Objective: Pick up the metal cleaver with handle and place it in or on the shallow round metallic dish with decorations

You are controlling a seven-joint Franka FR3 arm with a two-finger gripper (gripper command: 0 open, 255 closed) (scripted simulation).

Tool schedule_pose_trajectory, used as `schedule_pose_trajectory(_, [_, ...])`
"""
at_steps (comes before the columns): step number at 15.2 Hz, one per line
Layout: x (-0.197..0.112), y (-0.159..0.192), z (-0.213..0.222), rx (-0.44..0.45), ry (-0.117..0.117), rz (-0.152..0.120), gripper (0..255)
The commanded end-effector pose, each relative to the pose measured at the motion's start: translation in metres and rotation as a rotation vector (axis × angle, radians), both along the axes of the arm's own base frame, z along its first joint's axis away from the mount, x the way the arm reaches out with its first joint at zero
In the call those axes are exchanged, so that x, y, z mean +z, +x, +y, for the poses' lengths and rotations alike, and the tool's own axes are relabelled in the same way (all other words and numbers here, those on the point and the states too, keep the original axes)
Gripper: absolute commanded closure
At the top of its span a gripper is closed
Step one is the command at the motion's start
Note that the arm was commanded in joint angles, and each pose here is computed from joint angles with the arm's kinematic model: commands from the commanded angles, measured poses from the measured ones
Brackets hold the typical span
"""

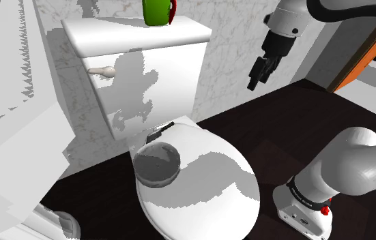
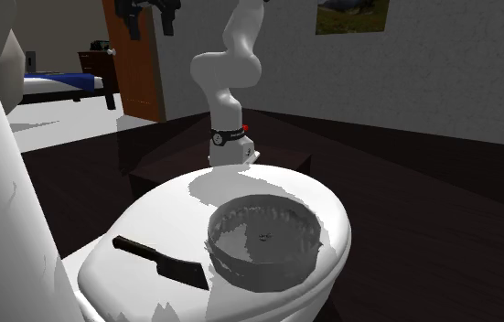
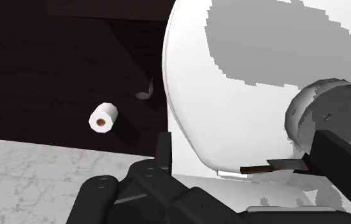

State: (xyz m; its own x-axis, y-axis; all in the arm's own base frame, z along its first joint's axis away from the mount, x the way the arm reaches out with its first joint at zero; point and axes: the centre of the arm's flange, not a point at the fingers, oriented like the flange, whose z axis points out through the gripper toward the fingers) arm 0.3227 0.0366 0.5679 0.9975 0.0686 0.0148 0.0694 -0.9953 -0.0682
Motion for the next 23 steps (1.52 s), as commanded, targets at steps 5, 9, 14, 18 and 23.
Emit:
schedule_pose_trajectory(5, [-0.031,0.006,0.043,-0.188,-0.002,0.006,0])
schedule_pose_trajectory(9, [-0.062,0.021,0.084,-0.375,-0.005,0.012,0])
schedule_pose_trajectory(14, [-0.101,0.048,0.13,-0.61,-0.008,0.019,0])
schedule_pose_trajectory(18, [-0.132,0.078,0.161,-0.798,-0.01,0.025,0])
schedule_pose_trajectory(23, [-0.172,0.121,0.192,-1.032,-0.013,0.033,0])
